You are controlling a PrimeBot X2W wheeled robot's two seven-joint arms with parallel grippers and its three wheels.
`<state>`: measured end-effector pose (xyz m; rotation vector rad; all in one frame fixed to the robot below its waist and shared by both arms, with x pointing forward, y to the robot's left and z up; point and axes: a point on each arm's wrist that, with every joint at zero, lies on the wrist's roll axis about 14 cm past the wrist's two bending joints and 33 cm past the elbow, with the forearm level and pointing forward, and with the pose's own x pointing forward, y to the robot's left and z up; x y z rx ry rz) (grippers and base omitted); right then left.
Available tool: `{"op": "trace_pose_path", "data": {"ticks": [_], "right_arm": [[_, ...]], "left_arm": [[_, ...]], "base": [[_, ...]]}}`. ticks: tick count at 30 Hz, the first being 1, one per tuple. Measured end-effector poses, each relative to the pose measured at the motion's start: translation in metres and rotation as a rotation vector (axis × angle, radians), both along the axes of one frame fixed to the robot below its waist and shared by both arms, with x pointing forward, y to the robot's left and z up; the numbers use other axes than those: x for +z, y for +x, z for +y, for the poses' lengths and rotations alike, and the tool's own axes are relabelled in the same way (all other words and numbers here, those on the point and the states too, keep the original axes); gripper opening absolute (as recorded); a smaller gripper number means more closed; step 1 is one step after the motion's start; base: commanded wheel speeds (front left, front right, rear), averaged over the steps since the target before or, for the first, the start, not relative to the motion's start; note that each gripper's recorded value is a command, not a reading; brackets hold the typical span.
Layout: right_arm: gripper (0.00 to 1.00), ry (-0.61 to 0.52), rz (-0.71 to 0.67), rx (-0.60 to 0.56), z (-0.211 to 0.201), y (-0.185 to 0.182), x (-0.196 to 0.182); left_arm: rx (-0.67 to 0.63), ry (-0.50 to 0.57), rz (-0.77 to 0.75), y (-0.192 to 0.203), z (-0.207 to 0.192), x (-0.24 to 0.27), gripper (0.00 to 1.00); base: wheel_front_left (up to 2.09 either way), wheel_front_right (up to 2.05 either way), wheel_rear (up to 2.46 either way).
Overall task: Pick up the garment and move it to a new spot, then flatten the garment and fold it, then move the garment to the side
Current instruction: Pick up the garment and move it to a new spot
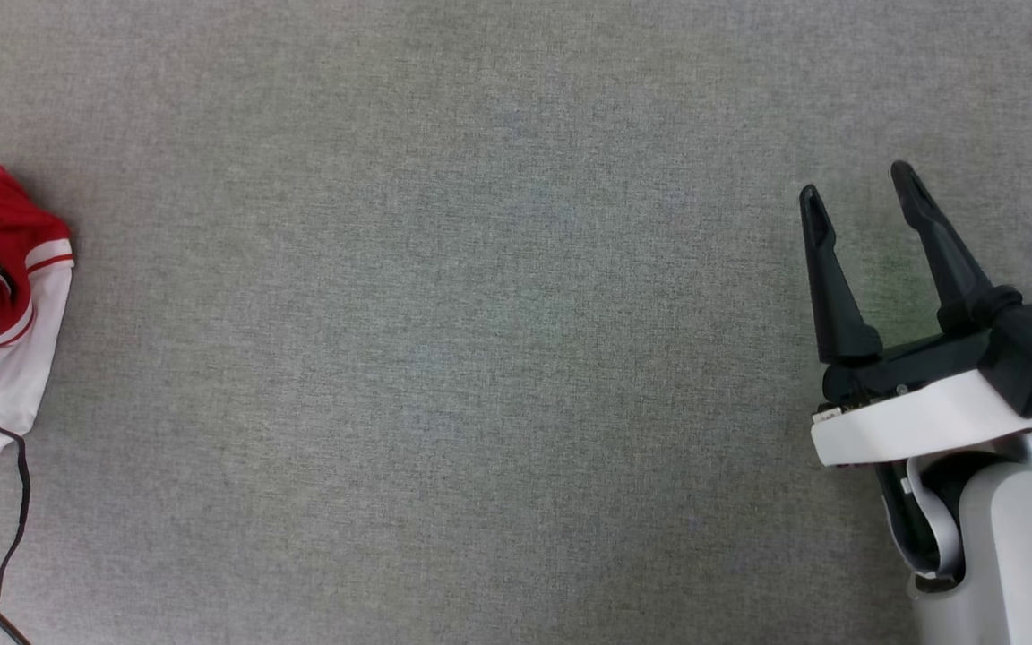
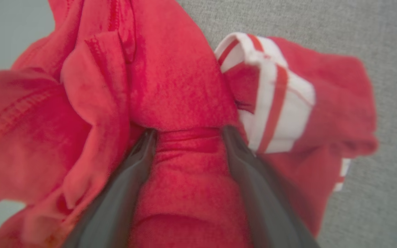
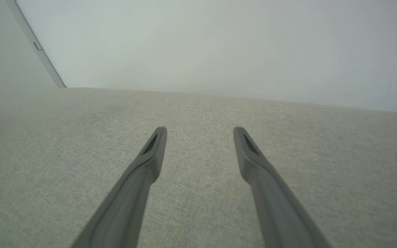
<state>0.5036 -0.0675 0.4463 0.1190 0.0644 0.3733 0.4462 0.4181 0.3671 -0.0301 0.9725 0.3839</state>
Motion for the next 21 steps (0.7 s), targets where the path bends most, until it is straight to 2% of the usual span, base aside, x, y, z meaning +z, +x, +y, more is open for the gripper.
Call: {"op": "trace_pose_path", "data": {"ticks": [1, 2, 8, 15, 21], "right_arm": [[1.0, 0.0, -0.005, -0.002, -0.001, 0.001, 0.001], [1.0, -0.001, -0.011, -0.004, -0.001, 0.001, 0.003], [1.0, -0.004, -0.045, -0.017, -0.005, 0.0, 0.019], [1.0, -0.005, -0.115, -0.044, -0.013, -0.008, 0.051], [1.0, -0.007, -0.178, -0.055, -0.018, -0.023, 0.082]], "left_arm": [[0.011, 0.0, 0.002, 0.0, 0.001, 0.0, 0.38], [0.021, 0.005, -0.004, 0.0, 0.002, 0.001, 0.0], [0.012, 0.038, -0.098, 0.004, 0.002, 0.017, 0.0], [-0.076, 0.142, -0.421, 0.038, -0.004, 0.093, 0.0], [-0.157, 0.208, -0.654, 0.05, -0.024, 0.158, 0.0]], "base": [[0.0, 0.0, 0.0], [0.0, 0.0, 0.0], [0.0, 0.0, 0.0], [0.0, 0.0, 0.0], [0.0, 0.0, 0.0]]}}
